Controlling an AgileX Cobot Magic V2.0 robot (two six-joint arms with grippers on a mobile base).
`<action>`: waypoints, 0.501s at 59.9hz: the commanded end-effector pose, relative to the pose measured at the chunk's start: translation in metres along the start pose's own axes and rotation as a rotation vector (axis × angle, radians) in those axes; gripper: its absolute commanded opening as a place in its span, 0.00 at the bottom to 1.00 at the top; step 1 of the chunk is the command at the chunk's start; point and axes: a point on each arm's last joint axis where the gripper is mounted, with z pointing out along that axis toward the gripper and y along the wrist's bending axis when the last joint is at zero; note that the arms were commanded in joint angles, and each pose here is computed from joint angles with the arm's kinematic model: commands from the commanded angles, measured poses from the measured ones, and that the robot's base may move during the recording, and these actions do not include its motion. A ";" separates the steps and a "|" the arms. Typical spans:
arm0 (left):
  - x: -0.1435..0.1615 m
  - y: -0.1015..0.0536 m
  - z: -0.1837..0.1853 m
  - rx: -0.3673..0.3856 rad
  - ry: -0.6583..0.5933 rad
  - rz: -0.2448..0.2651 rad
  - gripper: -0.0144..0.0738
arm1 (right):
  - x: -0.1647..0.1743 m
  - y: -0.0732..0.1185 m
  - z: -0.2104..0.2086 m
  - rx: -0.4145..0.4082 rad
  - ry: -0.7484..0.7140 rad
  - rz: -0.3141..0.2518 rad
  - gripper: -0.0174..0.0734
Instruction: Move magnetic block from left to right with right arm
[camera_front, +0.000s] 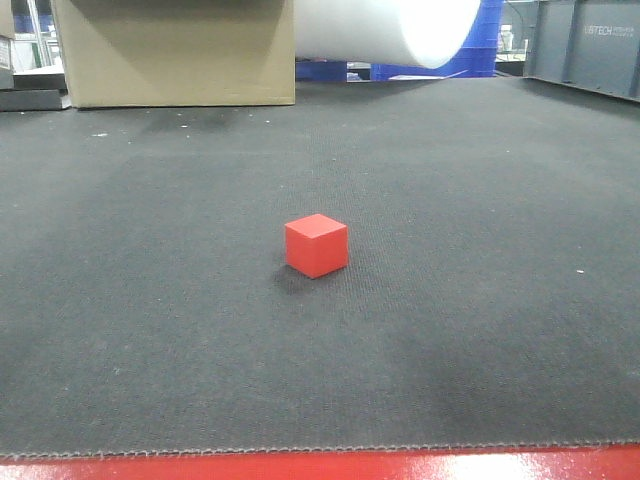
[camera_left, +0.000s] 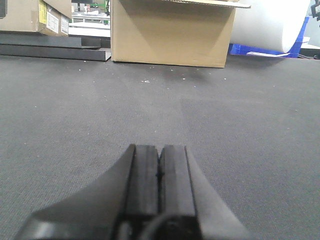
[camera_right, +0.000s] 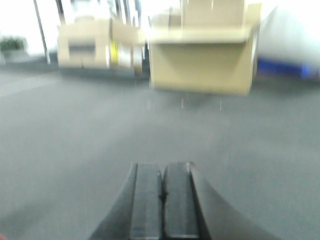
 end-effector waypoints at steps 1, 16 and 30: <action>-0.006 0.000 -0.001 0.007 -0.095 -0.007 0.03 | -0.010 0.000 -0.010 0.004 -0.148 0.007 0.27; -0.006 0.000 -0.001 0.007 -0.095 -0.007 0.03 | -0.004 0.000 -0.015 -0.001 -0.147 0.006 0.27; -0.006 0.000 -0.001 0.007 -0.095 -0.007 0.03 | -0.004 0.000 -0.015 -0.001 -0.141 0.006 0.27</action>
